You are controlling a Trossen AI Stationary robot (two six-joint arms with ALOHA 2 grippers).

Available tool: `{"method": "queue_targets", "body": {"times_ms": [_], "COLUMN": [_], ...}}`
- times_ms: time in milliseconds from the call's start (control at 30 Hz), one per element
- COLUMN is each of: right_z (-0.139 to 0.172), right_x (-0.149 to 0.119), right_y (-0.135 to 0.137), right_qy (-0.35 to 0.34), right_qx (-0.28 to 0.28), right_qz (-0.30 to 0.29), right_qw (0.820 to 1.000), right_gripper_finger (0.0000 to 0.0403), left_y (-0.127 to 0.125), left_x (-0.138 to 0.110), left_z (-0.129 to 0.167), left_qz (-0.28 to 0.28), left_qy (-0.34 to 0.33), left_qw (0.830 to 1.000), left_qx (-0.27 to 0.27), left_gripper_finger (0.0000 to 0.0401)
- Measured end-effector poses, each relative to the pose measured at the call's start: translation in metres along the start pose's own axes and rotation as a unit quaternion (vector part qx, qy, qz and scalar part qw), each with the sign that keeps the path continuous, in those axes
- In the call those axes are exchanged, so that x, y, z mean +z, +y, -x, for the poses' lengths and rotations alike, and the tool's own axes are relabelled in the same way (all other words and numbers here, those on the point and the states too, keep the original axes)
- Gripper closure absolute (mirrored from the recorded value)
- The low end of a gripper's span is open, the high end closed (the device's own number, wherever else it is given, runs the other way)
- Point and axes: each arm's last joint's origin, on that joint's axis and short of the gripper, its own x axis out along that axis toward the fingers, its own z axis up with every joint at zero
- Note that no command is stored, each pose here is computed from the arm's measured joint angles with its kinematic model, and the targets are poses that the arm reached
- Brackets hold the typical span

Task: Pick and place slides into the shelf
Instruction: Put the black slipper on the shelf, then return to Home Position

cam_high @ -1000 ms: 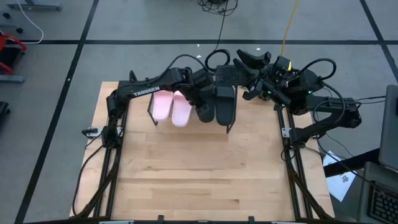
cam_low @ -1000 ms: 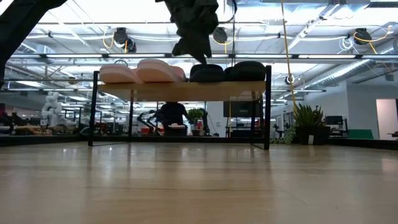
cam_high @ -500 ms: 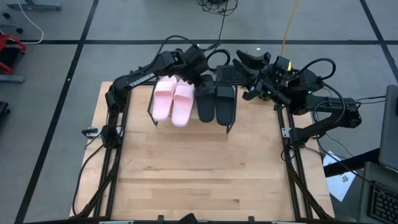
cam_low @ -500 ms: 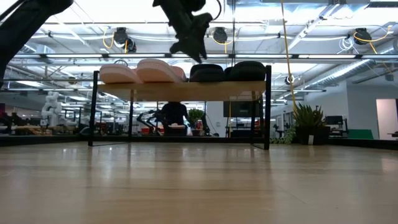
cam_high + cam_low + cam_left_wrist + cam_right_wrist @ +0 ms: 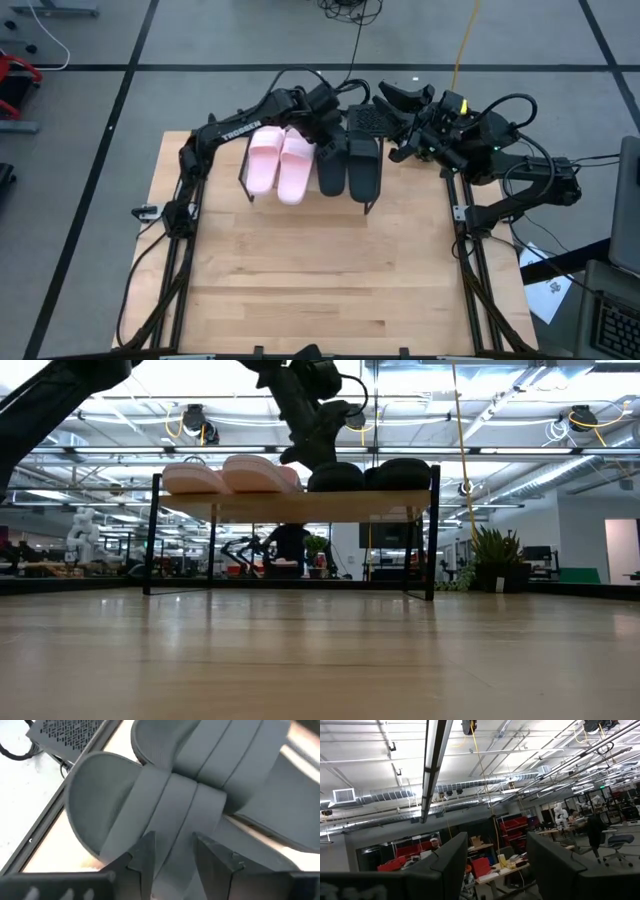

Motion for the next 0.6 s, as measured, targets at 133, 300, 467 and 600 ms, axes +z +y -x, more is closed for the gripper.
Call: {"method": "queue_targets", "body": {"times_ms": [133,300,467,600], "right_z": [0.0,0.0,0.004,0.022], "right_x": [0.0,0.0,0.002,0.012], "right_y": [0.0,0.0,-0.002,-0.014], "right_qy": [0.0,-0.001,0.02,0.075], "right_qx": [0.0,0.0,-0.005,-0.076], "right_qz": [0.001,0.002,0.075,0.117], "right_qw": [1.0,1.0,0.997,0.987], "right_gripper_finger": [0.0209,0.0209,0.0209,0.0209], "left_y": [0.001,0.001,0.011,0.019], "left_x": [0.0,-0.002,-0.02,-0.053], "left_z": [0.028,0.077,0.147,0.209], "left_qz": [0.006,0.012,0.015,0.025], "left_qy": [-0.03,-0.091,-0.147,-0.174], "left_qw": [1.0,0.996,0.989,0.983], "left_qx": [0.002,0.006,0.025,0.045], "left_gripper_finger": [0.0272,0.0272,0.0272,0.0272]}}
